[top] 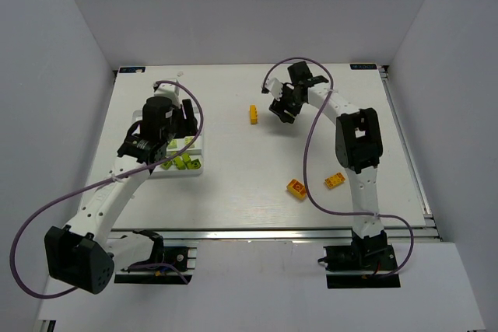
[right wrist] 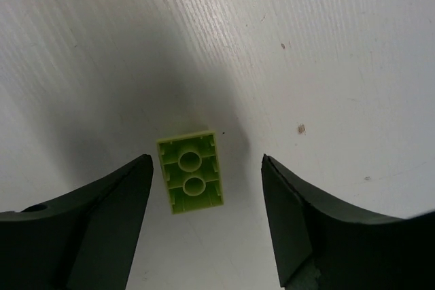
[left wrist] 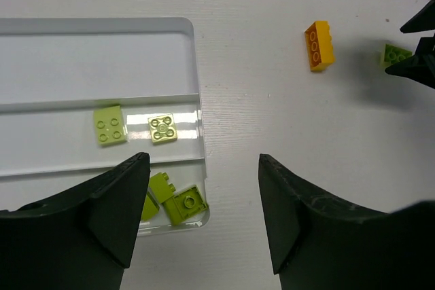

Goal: Sort the legos into containers by color

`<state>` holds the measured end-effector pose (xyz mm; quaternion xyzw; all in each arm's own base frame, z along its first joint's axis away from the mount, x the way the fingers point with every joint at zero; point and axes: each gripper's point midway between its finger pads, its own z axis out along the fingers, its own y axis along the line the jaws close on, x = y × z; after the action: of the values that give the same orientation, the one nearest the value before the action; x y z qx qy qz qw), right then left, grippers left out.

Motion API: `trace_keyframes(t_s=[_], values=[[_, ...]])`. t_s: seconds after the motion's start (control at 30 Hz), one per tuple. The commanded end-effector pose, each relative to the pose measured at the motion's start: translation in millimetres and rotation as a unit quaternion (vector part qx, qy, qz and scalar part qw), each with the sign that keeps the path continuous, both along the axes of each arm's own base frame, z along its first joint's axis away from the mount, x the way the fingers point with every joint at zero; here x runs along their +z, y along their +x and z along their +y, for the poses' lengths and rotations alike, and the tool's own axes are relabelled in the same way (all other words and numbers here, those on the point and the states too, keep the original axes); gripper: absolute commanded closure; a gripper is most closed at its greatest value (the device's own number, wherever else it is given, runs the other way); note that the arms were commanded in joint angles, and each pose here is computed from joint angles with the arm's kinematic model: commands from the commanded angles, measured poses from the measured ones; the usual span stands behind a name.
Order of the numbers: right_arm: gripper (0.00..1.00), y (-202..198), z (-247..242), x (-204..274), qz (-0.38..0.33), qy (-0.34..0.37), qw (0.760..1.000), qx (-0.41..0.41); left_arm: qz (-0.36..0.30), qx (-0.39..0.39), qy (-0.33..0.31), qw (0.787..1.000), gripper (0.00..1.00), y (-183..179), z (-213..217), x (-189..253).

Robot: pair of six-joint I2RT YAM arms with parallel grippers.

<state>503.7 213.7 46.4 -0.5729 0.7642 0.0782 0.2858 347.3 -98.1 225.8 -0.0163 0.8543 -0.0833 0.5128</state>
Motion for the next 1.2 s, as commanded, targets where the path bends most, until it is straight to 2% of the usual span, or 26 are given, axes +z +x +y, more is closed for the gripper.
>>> trace_keyframes(t_s=[0.0, 0.1, 0.13, 0.23, 0.3, 0.4, 0.47, 0.53, 0.57, 0.63, 0.7, 0.77, 0.8, 1.0, 1.17], values=[[0.31, 5.3, -3.5, 6.7, -0.006, -0.017, 1.0, 0.007, -0.011, 0.001, 0.01, 1.0, 0.25, -2.2, 4.9, 5.8], [0.49, -0.1, -6.3, -3.8, 0.01, -0.031, 0.999, 0.011, -0.018, 0.0, 0.007, 1.0, 0.25, -3.0, 4.8, 9.2], [0.63, -2.0, -6.6, -6.5, 0.014, -0.035, 0.999, 0.014, -0.019, 0.001, 0.007, 1.0, 0.25, -4.1, 5.5, 10.7], [0.82, -8.3, -6.7, -5.5, 0.023, -0.036, 0.999, 0.022, -0.022, 0.005, 0.007, 1.0, 0.25, -4.3, 6.8, 12.3], [0.9, -16.3, -1.2, 2.1, 0.032, -0.027, 0.999, 0.029, -0.025, 0.009, 0.008, 1.0, 0.25, -5.4, 8.9, 14.1], [1.0, -42.8, 37.6, 49.1, 0.036, 0.024, 0.997, 0.059, -0.039, 0.011, 0.003, 0.999, 0.25, -7.0, 9.6, 20.3], [1.0, -74.7, 82.7, 69.6, 0.044, 0.061, 0.993, 0.095, -0.069, 0.009, -0.007, 0.998, 0.26, -10.6, 10.4, 35.5], [1.0, -90.6, 109.7, 91.7, 0.034, 0.085, 0.989, 0.114, -0.087, 0.012, -0.011, 0.996, 0.25, -14.9, 13.0, 41.0], [1.0, -111.5, 144.1, 104.2, 0.032, 0.102, 0.985, 0.138, -0.115, 0.016, -0.018, 0.993, 0.26, -19.7, 16.4, 55.4], [1.0, -127.2, 179.6, 108.7, 0.038, 0.127, 0.978, 0.158, -0.137, 0.027, -0.017, 0.99, 0.26, -26.3, 23.7, 59.8], [1.0, -137.0, 214.4, 113.2, 0.042, 0.151, 0.974, 0.163, -0.196, 0.037, -0.029, 0.98, 0.26, -38.3, 31.9, 86.0], [1.0, -140.3, 240.1, 109.8, 0.011, 0.15, 0.974, 0.168, -0.227, 0.049, -0.029, 0.972, 0.26, -45.8, 39.7, 91.4], [1.0, -157.3, 263.6, 102.9, 0.007, 0.145, 0.971, 0.191, -0.251, 0.053, -0.038, 0.966, 0.26, -54.9, 43.8, 102.9], [1.0, -177.0, 325.6, 99.4, -0.039, 0.182, 0.962, 0.2, -0.293, 0.069, -0.04, 0.953, 0.26, -69.1, 55.3, 115.9], [0.97, -161.5, 350.5, 98.6, -0.079, 0.203, 0.959, 0.184, -0.289, 0.067, -0.035, 0.954, 0.26, -67.1, 54.6, 113.9]])
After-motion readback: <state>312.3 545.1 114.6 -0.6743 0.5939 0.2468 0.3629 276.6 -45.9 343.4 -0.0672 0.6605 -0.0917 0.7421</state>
